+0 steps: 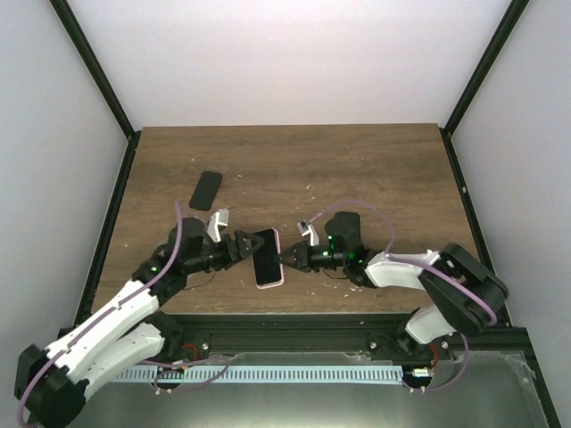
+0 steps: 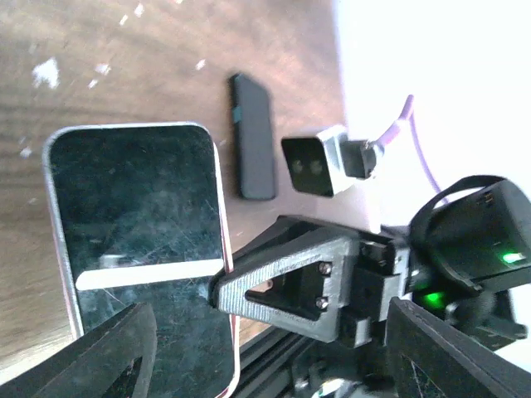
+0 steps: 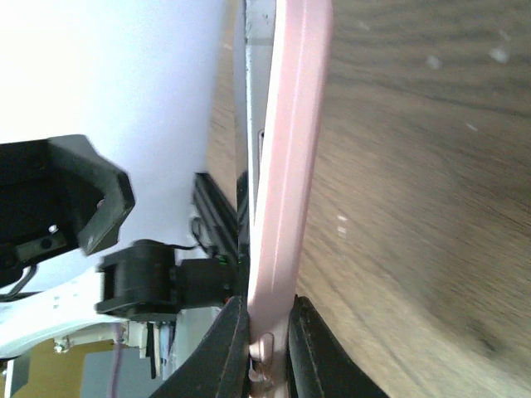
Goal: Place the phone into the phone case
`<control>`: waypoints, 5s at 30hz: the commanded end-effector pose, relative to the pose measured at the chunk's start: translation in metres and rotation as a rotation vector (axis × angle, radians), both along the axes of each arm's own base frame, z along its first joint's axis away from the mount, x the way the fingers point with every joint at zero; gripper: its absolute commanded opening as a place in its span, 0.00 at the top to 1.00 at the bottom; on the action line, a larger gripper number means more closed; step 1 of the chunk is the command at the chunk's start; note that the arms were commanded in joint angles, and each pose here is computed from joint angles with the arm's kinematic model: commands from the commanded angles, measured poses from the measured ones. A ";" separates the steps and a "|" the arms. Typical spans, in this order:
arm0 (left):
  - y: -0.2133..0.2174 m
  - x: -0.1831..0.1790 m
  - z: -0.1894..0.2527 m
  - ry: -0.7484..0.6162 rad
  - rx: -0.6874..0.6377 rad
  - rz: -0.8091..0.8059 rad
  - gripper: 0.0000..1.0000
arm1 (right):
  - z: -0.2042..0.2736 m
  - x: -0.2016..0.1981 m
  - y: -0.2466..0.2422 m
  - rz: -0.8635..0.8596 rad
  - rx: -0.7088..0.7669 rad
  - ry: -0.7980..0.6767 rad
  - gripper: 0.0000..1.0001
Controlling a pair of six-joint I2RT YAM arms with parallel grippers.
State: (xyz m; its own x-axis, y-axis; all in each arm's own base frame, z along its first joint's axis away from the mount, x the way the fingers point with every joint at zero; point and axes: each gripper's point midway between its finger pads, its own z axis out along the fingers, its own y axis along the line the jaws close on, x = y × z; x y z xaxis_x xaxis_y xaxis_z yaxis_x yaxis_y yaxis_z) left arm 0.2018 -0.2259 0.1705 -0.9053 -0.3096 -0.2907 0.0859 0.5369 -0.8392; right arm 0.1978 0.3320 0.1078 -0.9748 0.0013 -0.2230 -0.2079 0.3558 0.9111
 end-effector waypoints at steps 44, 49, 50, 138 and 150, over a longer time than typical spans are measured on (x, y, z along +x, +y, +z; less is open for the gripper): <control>-0.017 -0.032 0.097 -0.285 -0.264 -0.220 0.90 | 0.214 -0.025 -0.023 0.030 0.559 -0.375 0.87; -0.015 -0.039 0.111 -0.313 -0.297 -0.233 0.67 | 0.207 -0.034 -0.023 0.088 0.505 -0.484 0.90; -0.015 -0.040 0.114 -0.321 -0.302 -0.243 0.62 | 0.206 -0.038 -0.022 0.114 0.505 -0.494 0.90; -0.044 -0.053 0.135 -0.398 -0.372 -0.508 1.00 | 0.219 -0.065 -0.040 0.151 0.541 -0.465 0.57; -0.045 -0.052 0.113 -0.365 -0.293 -0.535 1.00 | 0.222 -0.068 -0.044 0.148 0.517 -0.490 0.66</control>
State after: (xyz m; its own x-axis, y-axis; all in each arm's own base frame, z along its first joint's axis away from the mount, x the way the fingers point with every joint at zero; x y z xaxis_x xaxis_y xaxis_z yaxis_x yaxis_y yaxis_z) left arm 0.1507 -0.2714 0.2936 -0.8121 0.0020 -0.5835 0.5824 0.0651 -0.8103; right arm 0.1335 0.2919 0.2858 -0.8383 0.0364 -0.5440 -0.5449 -0.0911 0.8335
